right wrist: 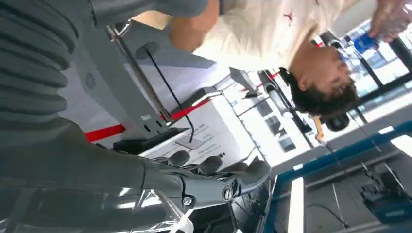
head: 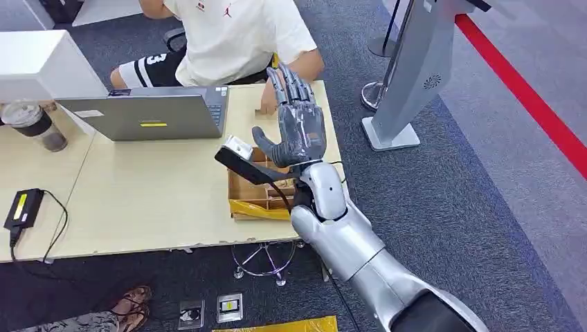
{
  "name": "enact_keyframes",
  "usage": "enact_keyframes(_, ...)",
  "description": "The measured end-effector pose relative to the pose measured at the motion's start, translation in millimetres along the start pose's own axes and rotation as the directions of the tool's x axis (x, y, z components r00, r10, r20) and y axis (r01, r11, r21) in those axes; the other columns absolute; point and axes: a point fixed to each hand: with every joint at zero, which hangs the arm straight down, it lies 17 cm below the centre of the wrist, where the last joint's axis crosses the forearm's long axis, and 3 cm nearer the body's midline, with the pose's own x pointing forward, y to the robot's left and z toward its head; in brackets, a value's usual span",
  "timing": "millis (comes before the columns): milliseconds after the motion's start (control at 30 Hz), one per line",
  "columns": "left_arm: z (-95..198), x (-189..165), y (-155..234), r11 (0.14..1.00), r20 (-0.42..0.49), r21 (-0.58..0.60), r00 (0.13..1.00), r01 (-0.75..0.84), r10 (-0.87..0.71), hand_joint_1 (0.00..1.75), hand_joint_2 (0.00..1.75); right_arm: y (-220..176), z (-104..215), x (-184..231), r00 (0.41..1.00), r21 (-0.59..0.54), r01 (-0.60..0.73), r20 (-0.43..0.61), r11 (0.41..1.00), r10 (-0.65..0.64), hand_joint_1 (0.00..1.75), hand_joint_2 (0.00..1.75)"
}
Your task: Pass the card to the sensor for recognition and then transmit it.
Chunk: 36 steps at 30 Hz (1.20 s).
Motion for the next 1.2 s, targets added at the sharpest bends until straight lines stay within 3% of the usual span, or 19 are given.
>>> enact_keyframes(67,-0.3,-2.3,0.0,1.0,-0.008,-0.004,1.0,-0.005,0.005,0.0,1.75,-14.4,1.5,9.5,1.0,-0.042,0.004,0.023,0.999,-0.003,0.56,1.75)
enact_keyframes(200,-1.1,-4.1,0.6,1.0,-0.012,-0.015,1.0,-0.003,0.003,0.0,1.75,-46.2,5.6,28.2,0.998,-0.128,0.036,0.057,0.991,-0.029,0.59,1.75)
enact_keyframes(233,-1.1,-4.2,0.5,1.0,-0.012,-0.016,1.0,-0.003,0.003,0.0,1.75,-51.2,6.9,30.4,0.998,-0.141,0.042,0.061,0.989,-0.034,0.87,1.75)
enact_keyframes(433,-1.1,-4.5,0.7,1.0,-0.016,-0.015,1.0,-0.013,0.012,0.0,1.75,-70.4,14.1,42.1,0.994,-0.182,0.088,0.081,0.979,-0.075,0.91,1.75)
enact_keyframes(467,-1.2,-5.3,1.0,1.0,-0.021,-0.014,1.0,-0.015,0.015,0.0,1.75,-74.2,14.4,44.0,0.993,-0.188,0.096,0.086,0.977,-0.081,1.12,1.75)
enact_keyframes(533,-1.2,-6.5,1.5,1.0,-0.03,-0.011,0.999,-0.019,0.018,0.0,1.75,-78.6,15.3,48.7,0.991,-0.194,0.106,0.099,0.975,-0.088,1.19,1.75)
enact_keyframes(833,-1.2,-10.3,2.1,1.0,-0.054,-0.008,0.998,-0.027,0.026,0.0,1.75,-84.9,20.5,58.9,0.987,-0.2,0.122,0.132,0.972,-0.096,1.1,1.75)
enact_keyframes(1000,-1.0,-12.9,1.9,1.0,-0.069,-0.009,0.997,-0.027,0.026,0.0,1.75,-84.7,22.7,64.9,0.984,-0.194,0.128,0.145,0.973,-0.101,1.13,1.75)
enact_keyframes(1033,-0.9,-13.3,1.9,1.0,-0.072,-0.009,0.997,-0.027,0.026,0.0,1.75,-84.4,23.1,66.6,0.984,-0.192,0.13,0.148,0.973,-0.102,1.12,1.75)
enact_keyframes(1067,-0.9,-13.8,2.0,1.0,-0.074,-0.008,0.997,-0.026,0.026,0.0,1.75,-83.8,23.2,67.2,0.984,-0.19,0.13,0.149,0.973,-0.102,0.86,1.75)
enact_keyframes(1100,-0.8,-14.6,1.7,1.0,-0.079,-0.009,0.997,-0.026,0.025,0.0,1.75,-83.5,23.3,67.6,0.983,-0.188,0.131,0.15,0.973,-0.103,0.56,1.75)
enact_keyframes(1133,-0.8,-14.9,1.7,1.0,-0.081,-0.009,0.996,-0.026,0.025,0.0,1.75,-83.1,23.4,68.0,0.983,-0.186,0.132,0.151,0.974,-0.104,0.02,1.75)
enact_keyframes(1200,-0.7,-15.5,2.0,1.0,-0.085,-0.007,0.996,-0.024,0.024,0.0,1.75,-83.7,23.5,69.5,0.982,-0.186,0.134,0.154,0.973,-0.106,0.0,1.75)
